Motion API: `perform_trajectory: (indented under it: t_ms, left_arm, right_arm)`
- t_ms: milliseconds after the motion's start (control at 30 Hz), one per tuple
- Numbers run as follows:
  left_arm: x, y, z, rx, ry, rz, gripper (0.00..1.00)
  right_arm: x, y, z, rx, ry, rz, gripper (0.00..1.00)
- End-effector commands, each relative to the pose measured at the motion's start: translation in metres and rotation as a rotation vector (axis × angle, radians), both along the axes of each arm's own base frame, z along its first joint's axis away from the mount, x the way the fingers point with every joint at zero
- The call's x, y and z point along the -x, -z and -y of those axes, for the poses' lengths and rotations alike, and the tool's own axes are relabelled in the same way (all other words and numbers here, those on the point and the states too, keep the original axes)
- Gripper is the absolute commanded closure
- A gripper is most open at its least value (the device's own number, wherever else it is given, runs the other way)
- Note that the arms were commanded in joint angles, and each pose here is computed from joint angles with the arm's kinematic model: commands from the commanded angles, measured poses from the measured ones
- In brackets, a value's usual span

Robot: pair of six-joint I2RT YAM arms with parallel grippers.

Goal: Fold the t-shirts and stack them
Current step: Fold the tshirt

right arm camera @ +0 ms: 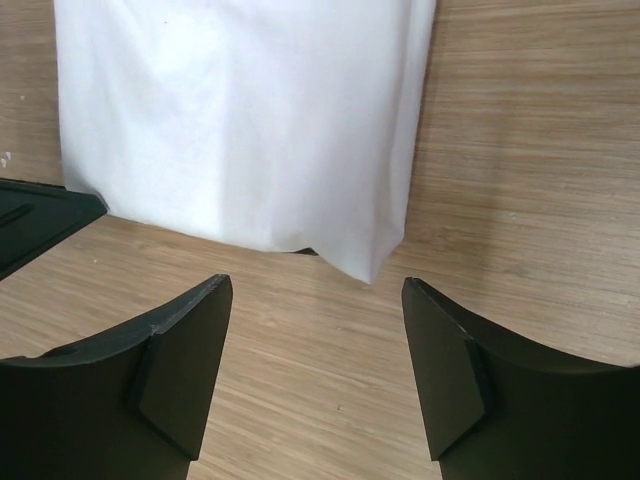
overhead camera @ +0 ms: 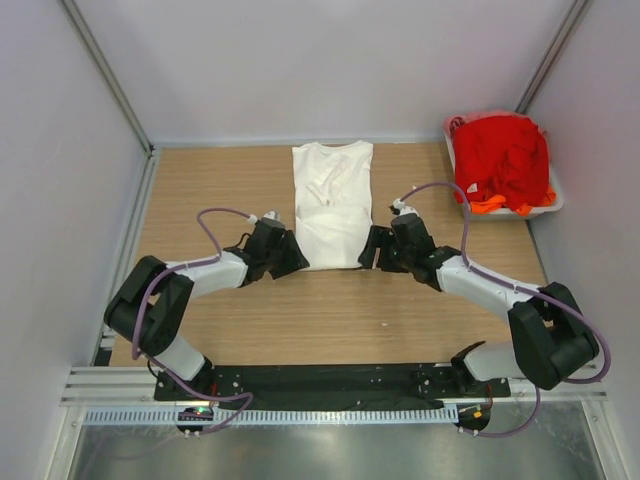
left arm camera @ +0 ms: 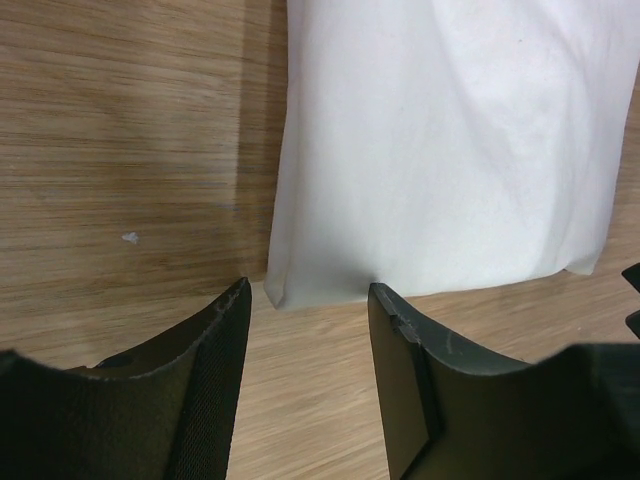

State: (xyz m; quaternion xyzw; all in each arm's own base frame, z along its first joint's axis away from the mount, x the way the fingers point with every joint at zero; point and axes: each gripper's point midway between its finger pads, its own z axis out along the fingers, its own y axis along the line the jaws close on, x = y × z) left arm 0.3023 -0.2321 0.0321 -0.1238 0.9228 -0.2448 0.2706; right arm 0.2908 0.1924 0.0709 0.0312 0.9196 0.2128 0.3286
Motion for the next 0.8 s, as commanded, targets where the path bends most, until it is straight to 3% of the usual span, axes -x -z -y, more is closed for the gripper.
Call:
perform_trajectory:
  t_ms: [0, 167, 300, 400, 533, 767]
  left_arm:
    - [-0.004, -0.013, 0.000, 0.019, -0.007, 0.037, 0.48]
    - [-0.005, -0.012, 0.002, 0.021, -0.003, 0.031, 0.49]
    - [-0.005, -0.015, 0.000, 0.020, -0.005, 0.042, 0.49]
    - [-0.004, -0.016, -0.003, 0.007, -0.010, 0.045, 0.49]
    - [-0.002, -0.022, -0.005, 0.005, -0.006, 0.057, 0.49]
    - [-0.006, -0.018, -0.012, -0.028, -0.031, 0.071, 0.50]
  right_arm:
    - [-0.010, -0.010, -0.009, -0.053, -0.001, 0.031, 0.24]
    - [-0.017, 0.011, -0.009, -0.033, 0.011, -0.010, 0.22]
    - [-0.017, 0.036, -0.004, -0.023, 0.021, -0.054, 0.27]
    - [-0.014, 0.045, -0.001, -0.039, 0.025, -0.068, 0.40]
    - [-0.008, 0.047, 0.000, -0.053, 0.021, -0.070, 0.66]
    - [0.000, 0.048, 0.004, -0.050, 0.015, -0.075, 0.78]
